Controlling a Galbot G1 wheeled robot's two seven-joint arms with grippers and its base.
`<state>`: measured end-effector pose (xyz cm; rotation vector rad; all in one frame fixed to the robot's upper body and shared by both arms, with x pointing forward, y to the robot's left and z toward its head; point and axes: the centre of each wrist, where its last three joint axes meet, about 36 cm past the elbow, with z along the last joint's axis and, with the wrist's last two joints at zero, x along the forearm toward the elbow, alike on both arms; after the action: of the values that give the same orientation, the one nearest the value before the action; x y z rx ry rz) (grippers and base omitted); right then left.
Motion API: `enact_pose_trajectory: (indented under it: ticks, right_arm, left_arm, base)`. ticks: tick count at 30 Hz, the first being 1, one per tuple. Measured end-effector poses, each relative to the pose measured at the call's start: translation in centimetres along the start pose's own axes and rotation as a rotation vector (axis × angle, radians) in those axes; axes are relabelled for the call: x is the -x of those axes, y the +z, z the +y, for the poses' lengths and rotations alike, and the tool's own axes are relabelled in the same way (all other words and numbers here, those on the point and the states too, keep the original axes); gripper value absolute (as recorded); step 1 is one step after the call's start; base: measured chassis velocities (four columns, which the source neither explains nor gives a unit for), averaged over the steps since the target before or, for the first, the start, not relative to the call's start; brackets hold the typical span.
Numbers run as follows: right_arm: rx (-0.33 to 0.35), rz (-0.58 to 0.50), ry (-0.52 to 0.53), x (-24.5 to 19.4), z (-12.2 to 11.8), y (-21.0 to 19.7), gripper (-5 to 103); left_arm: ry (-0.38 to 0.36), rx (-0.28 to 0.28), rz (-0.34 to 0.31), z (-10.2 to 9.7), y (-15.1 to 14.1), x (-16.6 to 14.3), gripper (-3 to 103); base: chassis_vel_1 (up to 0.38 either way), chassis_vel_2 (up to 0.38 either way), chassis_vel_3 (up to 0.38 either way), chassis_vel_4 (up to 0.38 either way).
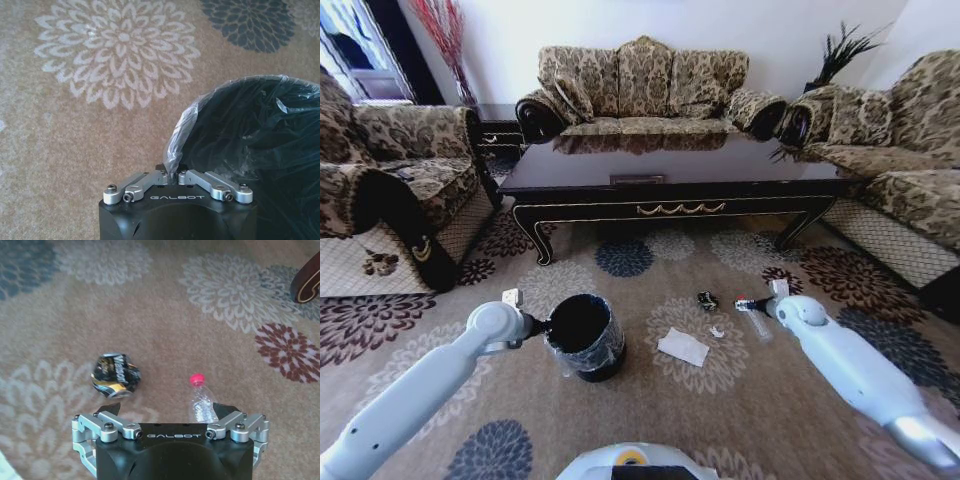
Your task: Move to the front of the table and pick up the trash from the floor, then place it into the trash bin.
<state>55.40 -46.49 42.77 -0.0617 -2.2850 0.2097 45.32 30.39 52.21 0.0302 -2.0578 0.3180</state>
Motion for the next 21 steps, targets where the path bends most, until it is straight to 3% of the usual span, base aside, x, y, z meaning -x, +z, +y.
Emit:
enact_pose_trajectory:
  ticks: [9,21]
  right_arm:
    - [-0.065,0.1,0.053,4.3,-1.8,2.4,100]
    - [-0.015,0.12,0.093,7.6,-3.3,3.4,100]
  left_arm:
    - [0.003,-0.002,0.003,0.2,0.0,-0.3,4]
    - [-0.005,0.002,-0.003,0.3,-0.3,-0.4,4]
  base:
    - [0.0,0.0,0.0,0.0]
    - [0.0,0.0,0.0,0.0]
